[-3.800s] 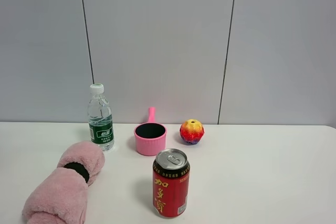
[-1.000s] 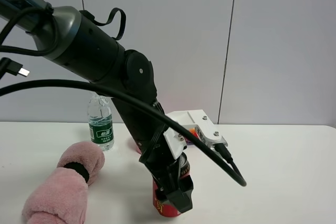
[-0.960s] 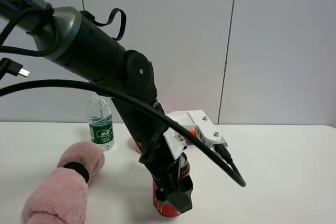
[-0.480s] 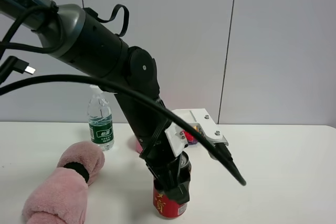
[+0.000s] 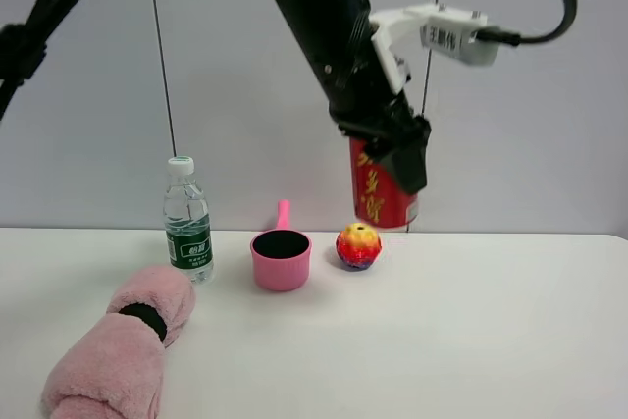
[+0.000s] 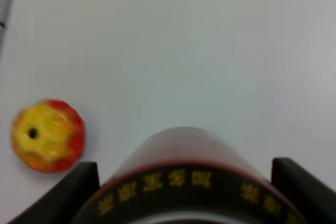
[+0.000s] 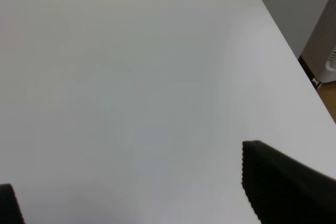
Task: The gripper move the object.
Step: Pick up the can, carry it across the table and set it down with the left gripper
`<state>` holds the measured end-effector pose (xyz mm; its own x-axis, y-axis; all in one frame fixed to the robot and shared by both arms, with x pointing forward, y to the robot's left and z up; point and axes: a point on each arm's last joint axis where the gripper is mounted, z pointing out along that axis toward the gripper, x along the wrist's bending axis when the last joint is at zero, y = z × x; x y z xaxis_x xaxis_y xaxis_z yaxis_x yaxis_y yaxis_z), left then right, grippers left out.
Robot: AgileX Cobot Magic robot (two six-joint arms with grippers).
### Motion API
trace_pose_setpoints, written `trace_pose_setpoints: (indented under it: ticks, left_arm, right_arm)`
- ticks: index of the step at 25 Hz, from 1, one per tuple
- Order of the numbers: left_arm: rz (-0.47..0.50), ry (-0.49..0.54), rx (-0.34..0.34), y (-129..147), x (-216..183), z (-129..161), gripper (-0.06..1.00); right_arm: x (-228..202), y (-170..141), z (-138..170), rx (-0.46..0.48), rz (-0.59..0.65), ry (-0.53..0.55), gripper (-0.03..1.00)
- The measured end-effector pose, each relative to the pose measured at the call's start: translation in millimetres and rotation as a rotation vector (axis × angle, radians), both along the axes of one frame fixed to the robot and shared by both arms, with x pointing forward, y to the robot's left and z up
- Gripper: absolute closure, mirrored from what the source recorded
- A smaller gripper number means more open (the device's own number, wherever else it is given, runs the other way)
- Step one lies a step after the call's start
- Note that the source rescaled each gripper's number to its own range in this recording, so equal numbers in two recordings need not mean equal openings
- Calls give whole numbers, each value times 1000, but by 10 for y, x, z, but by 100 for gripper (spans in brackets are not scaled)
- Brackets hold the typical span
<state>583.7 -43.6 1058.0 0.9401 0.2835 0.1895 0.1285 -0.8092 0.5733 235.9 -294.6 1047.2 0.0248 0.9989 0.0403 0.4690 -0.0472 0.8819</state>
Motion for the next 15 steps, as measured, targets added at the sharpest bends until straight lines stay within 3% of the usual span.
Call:
trace_pose_setpoints:
  ticks: [6,10,15]
  left_arm:
    - [17,-80,-100,-211,220,264,85]
    - [16,-106,-149,-346,346,188,85]
    - [24,-88,-233,-513,460,-108,85]
  right_arm:
    - [0,0,0,0,0,0,-3]
    - [0,0,0,0,0,0,-3]
    - [0,0,0,0,0,0,-3]
